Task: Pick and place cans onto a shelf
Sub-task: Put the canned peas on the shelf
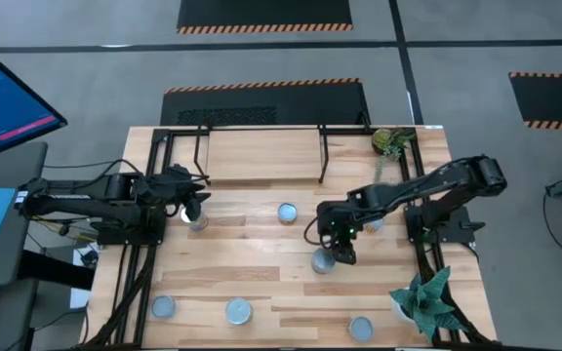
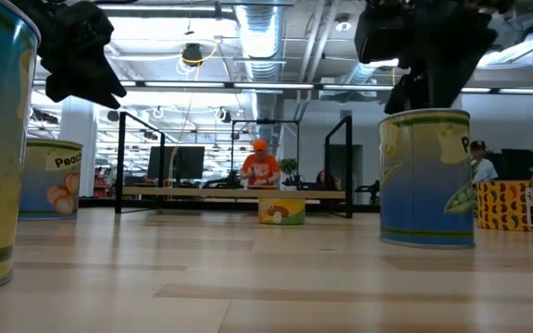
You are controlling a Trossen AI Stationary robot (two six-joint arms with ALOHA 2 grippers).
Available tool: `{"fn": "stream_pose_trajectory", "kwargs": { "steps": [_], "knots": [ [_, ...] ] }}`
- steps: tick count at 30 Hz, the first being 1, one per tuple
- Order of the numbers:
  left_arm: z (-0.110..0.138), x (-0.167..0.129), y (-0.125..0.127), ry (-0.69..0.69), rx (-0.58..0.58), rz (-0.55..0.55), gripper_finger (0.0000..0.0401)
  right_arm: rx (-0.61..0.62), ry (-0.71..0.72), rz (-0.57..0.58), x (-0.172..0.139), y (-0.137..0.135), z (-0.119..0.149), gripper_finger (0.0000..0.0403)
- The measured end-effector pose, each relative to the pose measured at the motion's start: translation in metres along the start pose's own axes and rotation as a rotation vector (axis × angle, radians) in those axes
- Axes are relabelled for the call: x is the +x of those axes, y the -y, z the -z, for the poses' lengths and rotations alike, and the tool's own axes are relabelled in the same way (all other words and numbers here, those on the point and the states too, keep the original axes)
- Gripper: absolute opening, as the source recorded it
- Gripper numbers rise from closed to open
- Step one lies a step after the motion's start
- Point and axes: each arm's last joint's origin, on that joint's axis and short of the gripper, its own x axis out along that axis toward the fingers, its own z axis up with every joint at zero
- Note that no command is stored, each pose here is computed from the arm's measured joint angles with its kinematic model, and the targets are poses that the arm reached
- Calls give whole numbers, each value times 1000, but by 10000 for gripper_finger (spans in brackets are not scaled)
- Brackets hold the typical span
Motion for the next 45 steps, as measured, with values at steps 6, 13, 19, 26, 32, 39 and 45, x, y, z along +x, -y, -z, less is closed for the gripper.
{"fn": "stream_pose_trajectory", "kwargs": {
  "steps": [6,13,19,26,32,39,45],
  "knots": [
    [0,0,0,-2,1,-1,163,133,-13,-1,17,2,-5,219],
    [0,0,0,-2,33,-1,163,298,-33,-1,27,4,-8,196],
    [0,0,0,-1,36,-1,163,330,27,-15,22,3,-12,109],
    [0,0,0,-1,36,-1,163,351,101,-12,7,11,-25,9],
    [0,0,0,0,35,-1,163,342,163,-19,-8,19,-39,5],
    [0,0,0,0,23,0,163,261,255,37,-60,26,-69,3],
    [1,0,1,-28,-38,38,163,138,489,204,-123,35,-99,1]
  ]
}}
